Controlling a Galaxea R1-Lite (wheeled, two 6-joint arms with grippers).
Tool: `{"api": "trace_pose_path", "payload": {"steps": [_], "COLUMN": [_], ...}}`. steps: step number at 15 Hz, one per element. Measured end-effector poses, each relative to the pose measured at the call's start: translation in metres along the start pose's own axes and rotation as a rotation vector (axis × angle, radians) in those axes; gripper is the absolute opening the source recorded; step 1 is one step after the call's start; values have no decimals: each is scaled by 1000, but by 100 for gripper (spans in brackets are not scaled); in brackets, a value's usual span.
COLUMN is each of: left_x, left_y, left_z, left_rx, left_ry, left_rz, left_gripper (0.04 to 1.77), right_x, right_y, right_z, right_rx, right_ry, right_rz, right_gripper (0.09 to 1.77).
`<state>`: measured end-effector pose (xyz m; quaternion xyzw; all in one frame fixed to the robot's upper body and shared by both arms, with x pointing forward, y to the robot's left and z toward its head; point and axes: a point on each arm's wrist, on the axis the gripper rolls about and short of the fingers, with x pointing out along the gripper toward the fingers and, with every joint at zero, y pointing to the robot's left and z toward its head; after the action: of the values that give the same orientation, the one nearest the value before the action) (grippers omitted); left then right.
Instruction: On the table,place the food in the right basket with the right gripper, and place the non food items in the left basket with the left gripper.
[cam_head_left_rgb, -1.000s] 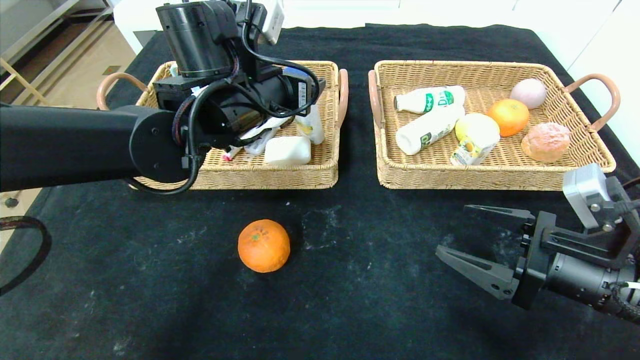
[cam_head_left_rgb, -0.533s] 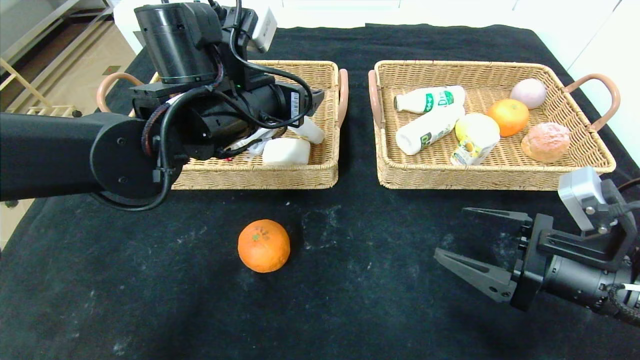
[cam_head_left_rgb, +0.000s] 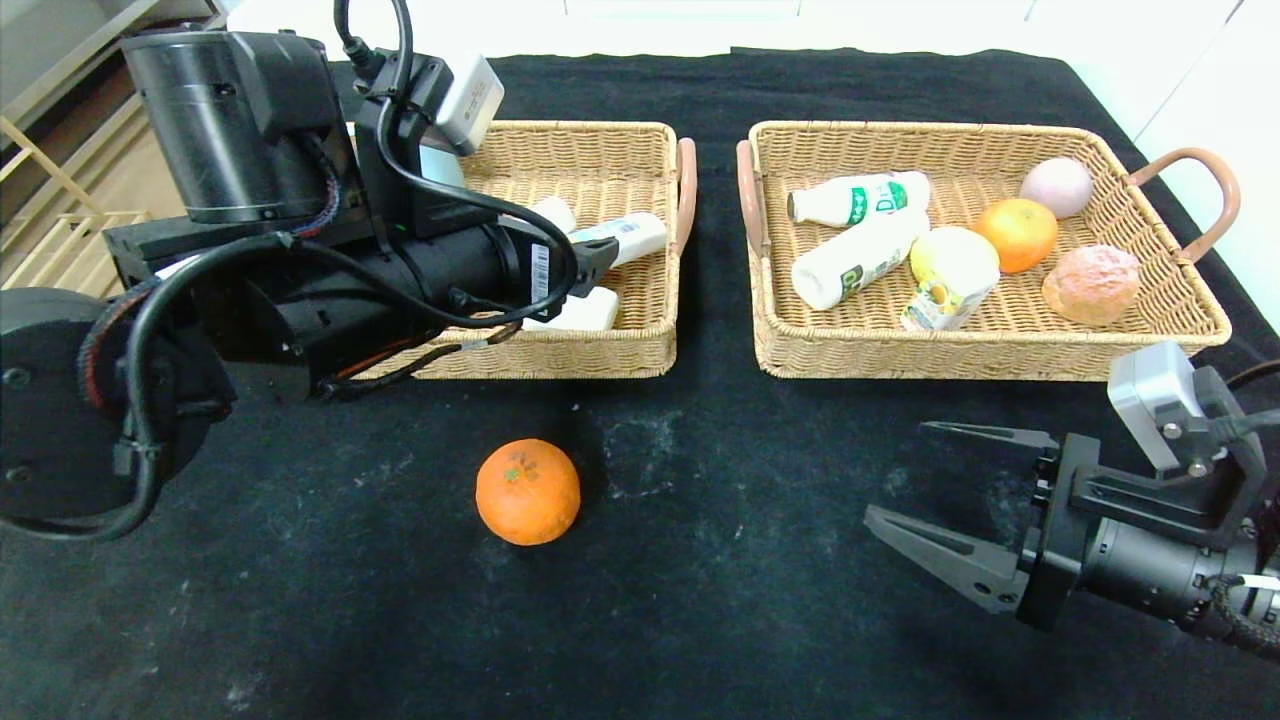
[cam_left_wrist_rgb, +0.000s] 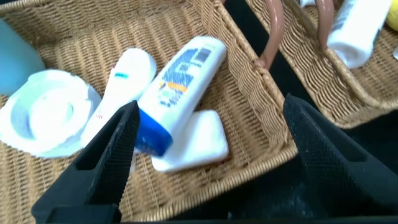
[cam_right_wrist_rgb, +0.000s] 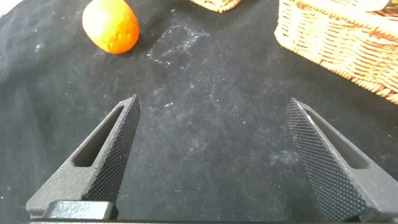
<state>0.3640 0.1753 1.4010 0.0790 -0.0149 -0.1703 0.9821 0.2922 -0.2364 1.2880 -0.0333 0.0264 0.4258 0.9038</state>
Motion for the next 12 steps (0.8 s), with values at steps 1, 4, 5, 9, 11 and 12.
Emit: {"api": "trace_pose_path", "payload": {"steps": [1, 4, 5, 9, 11, 12], "left_x": [-7, -28, -34, -52, -58, -61], "left_y": [-2, -9, -11, -14, -16, -16], "left_z": [-1, -7, -9, -17, -18, -21], "left_rx": [3, 18, 23, 51, 42, 39], "left_ry": [10, 64, 96, 238, 287, 328], "left_rz": [-1, 8, 6, 5, -7, -14], "left_gripper": [167, 169, 169, 170, 170, 170], "right_x": [0, 0, 0, 1, 0, 0], "right_y": [0, 1, 2, 4, 6, 6], "right_z": [0, -1, -1, -1, -2, -1], "right_rx": [0, 1, 0, -1, -6, -7], "right_ry": [-1, 2, 3, 5, 5, 4], "right_rz": [1, 3, 9, 16, 21, 23], "right_gripper": [171, 171, 171, 171, 171, 171]}}
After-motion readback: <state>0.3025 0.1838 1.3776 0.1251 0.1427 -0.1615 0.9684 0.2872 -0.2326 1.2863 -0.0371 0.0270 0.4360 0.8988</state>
